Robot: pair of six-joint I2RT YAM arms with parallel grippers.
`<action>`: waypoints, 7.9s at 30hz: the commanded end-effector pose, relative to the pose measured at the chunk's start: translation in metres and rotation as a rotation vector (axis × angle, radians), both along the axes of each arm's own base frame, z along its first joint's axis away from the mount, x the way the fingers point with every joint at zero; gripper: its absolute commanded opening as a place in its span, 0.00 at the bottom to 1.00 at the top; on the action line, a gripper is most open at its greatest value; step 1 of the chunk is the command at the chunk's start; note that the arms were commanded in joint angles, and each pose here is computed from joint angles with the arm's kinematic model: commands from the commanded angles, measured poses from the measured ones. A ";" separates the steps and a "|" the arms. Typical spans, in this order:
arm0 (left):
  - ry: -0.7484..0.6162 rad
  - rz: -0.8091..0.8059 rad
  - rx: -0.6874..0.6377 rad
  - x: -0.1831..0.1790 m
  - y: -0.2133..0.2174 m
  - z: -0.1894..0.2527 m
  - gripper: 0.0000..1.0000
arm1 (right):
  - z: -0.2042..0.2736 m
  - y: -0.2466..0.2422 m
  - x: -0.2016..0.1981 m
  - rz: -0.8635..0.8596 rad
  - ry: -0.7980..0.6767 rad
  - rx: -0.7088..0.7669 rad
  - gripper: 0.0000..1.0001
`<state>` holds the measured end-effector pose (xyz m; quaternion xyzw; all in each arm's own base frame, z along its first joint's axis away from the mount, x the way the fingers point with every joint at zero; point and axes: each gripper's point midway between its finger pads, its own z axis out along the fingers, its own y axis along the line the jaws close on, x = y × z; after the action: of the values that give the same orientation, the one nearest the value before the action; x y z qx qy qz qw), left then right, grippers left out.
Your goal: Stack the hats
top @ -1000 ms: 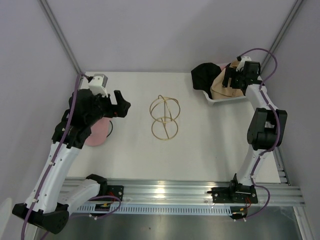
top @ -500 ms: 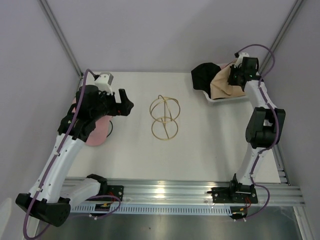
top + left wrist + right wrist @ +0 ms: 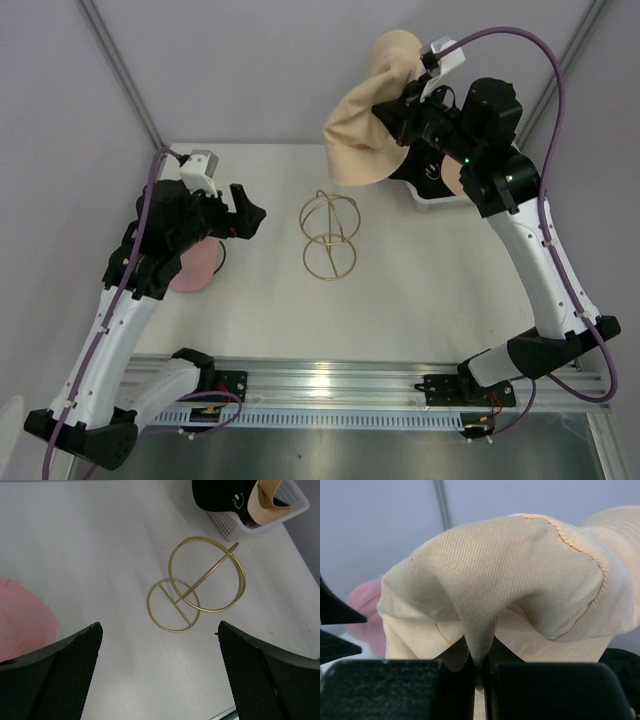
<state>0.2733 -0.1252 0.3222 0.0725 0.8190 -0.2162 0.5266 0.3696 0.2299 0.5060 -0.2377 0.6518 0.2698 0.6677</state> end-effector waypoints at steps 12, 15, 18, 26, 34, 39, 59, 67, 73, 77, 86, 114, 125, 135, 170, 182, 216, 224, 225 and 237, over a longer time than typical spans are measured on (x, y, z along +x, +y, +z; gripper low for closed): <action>-0.140 0.257 -0.069 -0.017 0.046 0.023 0.99 | -0.125 0.121 -0.033 0.373 0.290 -0.114 0.14; -0.132 0.257 -0.091 -0.017 0.044 0.019 0.99 | -0.148 0.129 -0.026 0.338 0.344 -0.156 0.14; -0.093 0.240 -0.127 -0.013 0.036 0.008 1.00 | -0.162 0.123 -0.011 0.246 0.384 -0.181 0.18; -0.095 0.201 -0.214 -0.010 0.022 0.005 0.99 | -0.202 0.104 -0.013 0.151 0.506 -0.284 0.33; -0.091 0.178 -0.216 -0.006 0.016 0.007 1.00 | -0.192 0.104 -0.016 0.157 0.439 -0.263 0.00; -0.080 0.171 -0.209 -0.002 0.014 0.005 1.00 | -0.145 0.103 -0.008 0.122 0.356 -0.213 0.00; -0.149 0.343 -0.122 -0.014 0.056 0.006 0.99 | -0.199 0.130 -0.009 0.090 0.539 -0.427 0.00; -0.134 0.323 -0.121 -0.013 0.052 0.000 0.99 | -0.179 0.113 -0.042 0.081 0.568 -0.373 0.00; -0.126 0.318 -0.119 -0.012 0.050 -0.003 1.00 | -0.176 0.095 -0.046 -0.019 0.552 -0.383 0.00; -0.123 0.308 -0.124 -0.010 0.048 -0.003 1.00 | -0.187 0.082 -0.046 -0.087 0.539 -0.362 0.00; -0.111 0.289 -0.130 -0.008 0.043 -0.005 0.99 | -0.199 0.051 -0.074 -0.106 0.430 -0.188 0.08; 0.092 -0.125 -0.190 0.015 -0.098 0.000 0.92 | -0.179 0.053 0.018 0.033 0.551 0.099 0.80; 0.228 -0.275 -0.132 0.025 -0.135 -0.052 0.91 | -0.267 0.059 0.023 0.010 0.735 0.042 0.55; 0.278 -0.203 -0.097 0.031 -0.128 -0.078 0.90 | -0.273 0.040 0.028 -0.077 0.736 -0.003 0.64; -0.014 0.001 -0.028 0.024 -0.038 0.016 0.99 | -0.273 -0.274 0.297 -1.079 0.413 -0.038 0.34; -0.089 0.011 -0.131 0.033 -0.044 0.047 1.00 | -0.076 -0.200 0.239 -0.504 0.184 0.210 0.00; -0.615 -0.401 -0.228 0.079 -0.110 0.124 0.01 | 0.001 0.114 -0.016 0.701 0.315 0.352 0.00; -0.776 -0.445 0.243 0.039 -0.071 0.161 0.01 | -0.008 0.117 0.004 0.595 0.413 0.434 0.00; -0.773 -0.501 0.286 0.030 -0.072 0.157 0.01 | -0.009 0.115 0.000 0.583 0.422 0.439 0.00; -0.577 -0.845 0.256 -0.050 -0.091 0.092 0.01 | -0.125 0.046 -0.027 0.104 0.552 0.379 0.04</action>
<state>0.2637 -0.2205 0.3922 0.4883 0.6169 -0.2726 0.5538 0.3044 0.3281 0.4142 -0.1465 0.6808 0.5874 0.4123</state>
